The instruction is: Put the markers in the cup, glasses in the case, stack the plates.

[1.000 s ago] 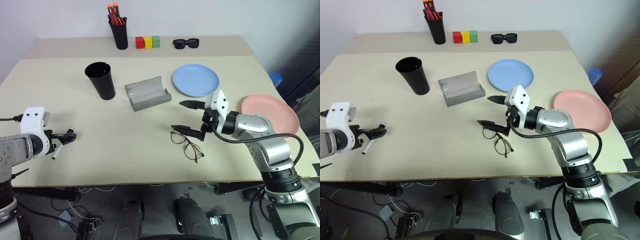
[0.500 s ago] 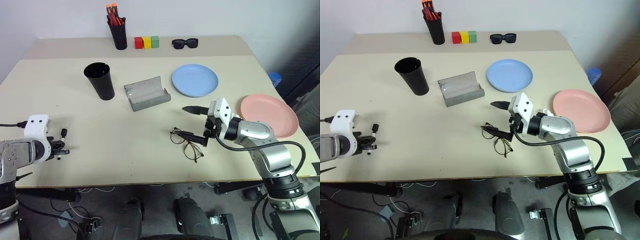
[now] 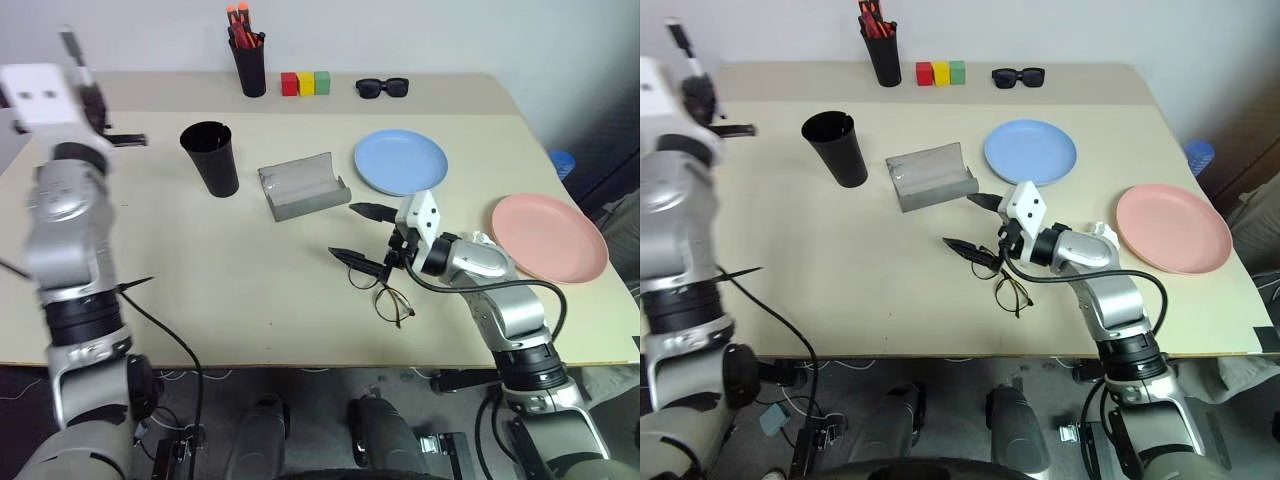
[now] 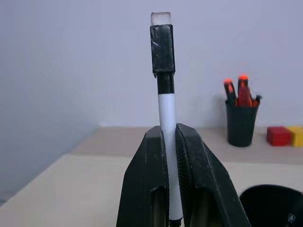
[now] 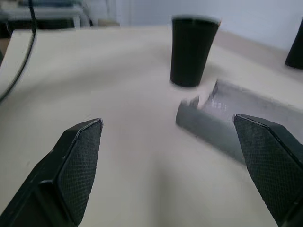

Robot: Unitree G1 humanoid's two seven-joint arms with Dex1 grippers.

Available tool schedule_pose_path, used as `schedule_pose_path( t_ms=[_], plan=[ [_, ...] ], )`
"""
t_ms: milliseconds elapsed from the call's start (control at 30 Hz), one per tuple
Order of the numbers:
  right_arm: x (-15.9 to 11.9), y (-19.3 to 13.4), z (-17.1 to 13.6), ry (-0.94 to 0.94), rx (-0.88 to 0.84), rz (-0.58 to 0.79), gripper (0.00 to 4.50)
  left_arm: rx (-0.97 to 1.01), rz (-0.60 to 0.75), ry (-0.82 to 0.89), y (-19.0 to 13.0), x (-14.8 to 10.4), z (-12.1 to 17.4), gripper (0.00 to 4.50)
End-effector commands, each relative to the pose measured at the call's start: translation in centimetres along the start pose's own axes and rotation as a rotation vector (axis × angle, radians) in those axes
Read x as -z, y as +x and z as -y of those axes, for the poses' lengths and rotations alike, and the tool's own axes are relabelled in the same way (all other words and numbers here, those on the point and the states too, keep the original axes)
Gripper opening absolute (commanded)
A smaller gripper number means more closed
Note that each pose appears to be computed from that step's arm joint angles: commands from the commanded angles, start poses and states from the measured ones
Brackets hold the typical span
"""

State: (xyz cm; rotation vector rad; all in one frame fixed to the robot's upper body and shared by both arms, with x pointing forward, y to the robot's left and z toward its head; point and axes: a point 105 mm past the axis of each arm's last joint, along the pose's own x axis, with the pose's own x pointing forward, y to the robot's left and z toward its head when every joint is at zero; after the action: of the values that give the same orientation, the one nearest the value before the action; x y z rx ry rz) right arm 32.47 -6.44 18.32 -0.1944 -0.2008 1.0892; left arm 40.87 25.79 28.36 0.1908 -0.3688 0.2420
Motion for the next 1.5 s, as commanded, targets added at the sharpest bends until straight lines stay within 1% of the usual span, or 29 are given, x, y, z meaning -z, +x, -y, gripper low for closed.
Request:
schedule_pose_path(
  t_ms=[33, 133, 233, 400, 467, 500, 633, 700, 833, 867, 900, 933, 967, 1000, 1033, 1067, 1133, 1200, 1233, 1267, 1333, 1400, 1500],
  plan=[
    [-2.2, 1.0, -0.1, -0.045, -0.004, 0.066, 4.50, 0.017, 0.118, 0.015, 1.7, -1.3, 2.8, 0.02],
    [-2.8, 1.0, -0.2, -0.042, 0.001, 0.081, 4.50, 0.057, 0.125, 0.007, 2.6, -0.6, 4.6, 0.02],
    [-3.1, 0.9, -0.2, -0.045, 0.012, 0.086, 4.50, 0.074, 0.099, -0.051, 3.0, 0.3, 6.0, 0.02],
    [-3.4, 0.6, -0.1, -0.045, 0.034, 0.087, 4.50, 0.089, 0.071, -0.103, 3.0, 1.2, 6.6, 0.02],
    [-3.5, 0.7, -0.1, -0.044, 0.036, 0.088, 4.50, 0.089, 0.058, -0.122, 3.0, 1.4, 6.7, 0.79],
    [-3.5, 0.7, -0.2, -0.043, 0.037, 0.089, 4.50, 0.087, 0.058, -0.121, 3.0, 1.4, 6.7, 1.08],
    [-3.7, 1.2, -0.3, -0.041, 0.031, 0.093, 4.50, 0.045, 0.080, -0.119, 2.9, 0.9, 6.3, 2.89],
    [-3.7, 1.3, -0.3, -0.042, 0.029, 0.094, 4.50, 0.029, 0.090, -0.122, 2.9, 0.7, 6.1, 2.89],
    [-3.7, 1.2, 0.0, -0.050, 0.032, 0.091, 4.50, 0.013, 0.139, -0.151, 3.0, -1.0, 5.9, 2.89],
    [-3.6, 1.0, 0.1, -0.052, 0.035, 0.088, 4.50, 0.032, 0.148, -0.176, 3.0, -1.6, 6.2, 2.89],
    [-3.5, 0.6, 0.7, -0.062, 0.050, 0.075, 4.50, 0.176, 0.132, -0.246, 2.7, -2.5, 8.3, 2.89],
    [-3.4, 0.0, 1.3, -0.070, 0.063, 0.061, 4.50, 0.328, 0.097, -0.279, 2.1, -3.0, 10.4, 3.17],
    [-3.3, -0.6, 1.8, -0.076, 0.070, 0.047, 4.50, 0.463, 0.046, -0.282, 1.2, -2.9, 12.2, 3.43],
    [-3.2, -1.1, 2.1, -0.082, 0.070, 0.032, 4.50, 0.569, -0.014, -0.269, 0.3, -2.4, 13.5, 3.71],
    [-3.1, -1.6, 2.2, -0.087, 0.059, 0.010, 4.50, 0.643, -0.069, -0.246, -0.4, -1.7, 14.2, 4.18],
    [-2.9, -2.1, 2.2, -0.092, 0.045, -0.012, 4.50, 0.692, -0.130, -0.230, -1.0, -0.9, 14.7, 4.37],
    [-2.5, -3.1, 2.0, -0.095, 0.007, -0.064, 4.50, 0.752, -0.268, -0.172, -2.0, 1.2, 15.6, 4.37],
    [-2.3, -3.9, 1.9, -0.097, -0.012, -0.097, 4.50, 0.794, -0.364, -0.120, -2.7, 2.9, 16.1, 4.37],
    [-2.2, -4.1, 1.9, -0.099, -0.015, -0.104, 4.50, 0.813, -0.393, -0.112, -3.0, 3.3, 16.2, 4.37],
    [-2.1, -4.5, 2.1, -0.101, -0.003, -0.119, 4.50, 0.875, -0.459, -0.094, -3.9, 4.5, 17.0, 4.37],
    [-2.0, -5.2, 2.1, -0.102, 0.010, -0.140, 4.50, 0.955, -0.549, -0.043, -5.0, 6.4, 17.8, 4.37],
    [-1.8, -5.5, 1.7, -0.094, 0.001, -0.154, 4.50, 0.999, -0.602, -0.018, -5.5, 7.3, 18.2, 4.37],
    [-1.4, -6.0, 0.8, -0.078, -0.026, -0.182, 4.50, 1.054, -0.667, -0.030, -6.1, 8.0, 18.7, 4.37]
  ],
)
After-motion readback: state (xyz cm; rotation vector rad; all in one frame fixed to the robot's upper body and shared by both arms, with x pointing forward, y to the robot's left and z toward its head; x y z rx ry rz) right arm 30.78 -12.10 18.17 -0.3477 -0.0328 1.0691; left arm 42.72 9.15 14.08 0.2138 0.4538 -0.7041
